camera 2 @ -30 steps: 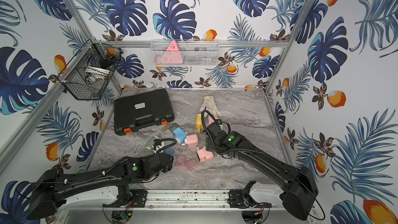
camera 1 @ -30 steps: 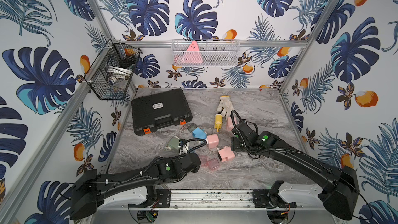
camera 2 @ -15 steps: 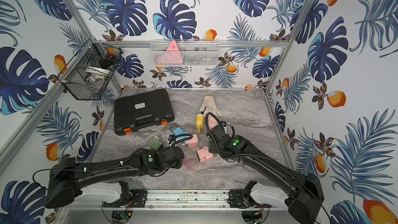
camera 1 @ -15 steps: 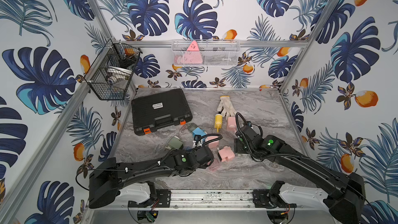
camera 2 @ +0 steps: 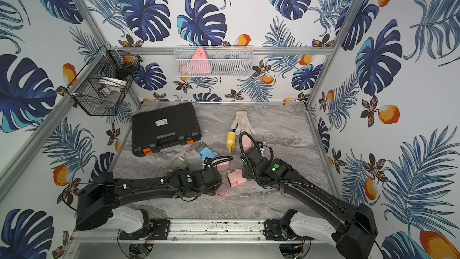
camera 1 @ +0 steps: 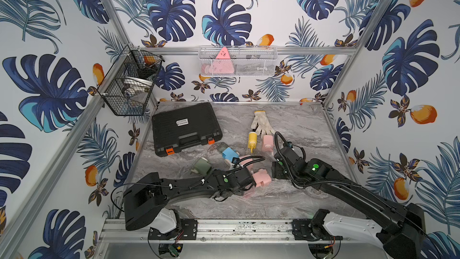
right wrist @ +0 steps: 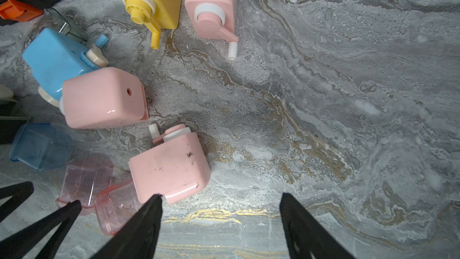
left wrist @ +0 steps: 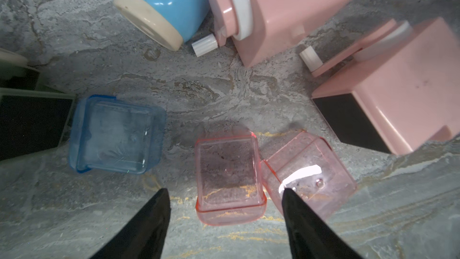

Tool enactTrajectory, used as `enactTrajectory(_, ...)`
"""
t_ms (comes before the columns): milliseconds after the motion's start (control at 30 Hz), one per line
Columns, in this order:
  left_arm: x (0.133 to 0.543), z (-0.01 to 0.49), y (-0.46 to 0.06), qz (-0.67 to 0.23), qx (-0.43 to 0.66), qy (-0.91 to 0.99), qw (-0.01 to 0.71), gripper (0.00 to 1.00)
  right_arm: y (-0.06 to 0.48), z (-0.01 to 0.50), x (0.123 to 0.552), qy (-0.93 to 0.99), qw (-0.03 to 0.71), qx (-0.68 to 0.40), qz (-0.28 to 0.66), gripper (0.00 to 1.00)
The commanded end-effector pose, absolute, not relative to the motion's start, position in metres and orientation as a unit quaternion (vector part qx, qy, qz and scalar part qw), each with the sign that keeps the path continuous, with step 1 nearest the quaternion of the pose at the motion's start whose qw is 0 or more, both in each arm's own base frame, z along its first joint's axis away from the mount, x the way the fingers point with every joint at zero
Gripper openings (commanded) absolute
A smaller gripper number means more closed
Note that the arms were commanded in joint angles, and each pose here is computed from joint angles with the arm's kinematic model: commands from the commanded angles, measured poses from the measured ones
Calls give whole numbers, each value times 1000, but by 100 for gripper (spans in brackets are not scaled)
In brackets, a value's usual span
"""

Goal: Put the tray back into the pencil sharpener
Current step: Place the pencil sharpener at the center of the board, then pick up the container from the center of the board.

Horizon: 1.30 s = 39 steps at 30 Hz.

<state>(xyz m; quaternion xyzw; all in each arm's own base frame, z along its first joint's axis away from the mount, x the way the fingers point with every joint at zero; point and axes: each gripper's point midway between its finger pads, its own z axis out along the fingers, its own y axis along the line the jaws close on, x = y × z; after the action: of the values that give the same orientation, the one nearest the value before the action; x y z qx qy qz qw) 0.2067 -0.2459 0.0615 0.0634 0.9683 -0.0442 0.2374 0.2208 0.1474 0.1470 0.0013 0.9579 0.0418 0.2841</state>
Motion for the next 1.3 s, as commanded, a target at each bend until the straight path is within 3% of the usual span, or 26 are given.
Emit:
enactTrajectory(0, 211, 56, -251, -52, 70, 969, 233, 76, 148, 146, 219, 959, 281, 5, 45, 77)
enactTrajectory(433, 220, 29, -249, -28, 76, 975, 207, 73, 153, 141, 220, 960, 276, -1, 50, 77)
enactTrajectory(600, 223, 22, -246, -19, 73, 976, 204, 66, 154, 140, 221, 960, 275, -3, 52, 77)
enactTrajectory(767, 223, 22, -243, -18, 71, 976, 204, 53, 153, 142, 220, 959, 278, -1, 54, 77)
enactTrajectory(900, 222, 28, -242, -26, 69, 975, 209, 49, 154, 144, 219, 958, 279, 1, 59, 77)
enactTrajectory(1100, 213, 48, -243, -71, 65, 972, 214, 44, 158, 151, 216, 956, 281, -6, 81, 77)
enactTrajectory(1267, 202, 69, -254, -186, 42, 962, 195, 38, 182, 167, 213, 939, 301, -53, 159, 77)
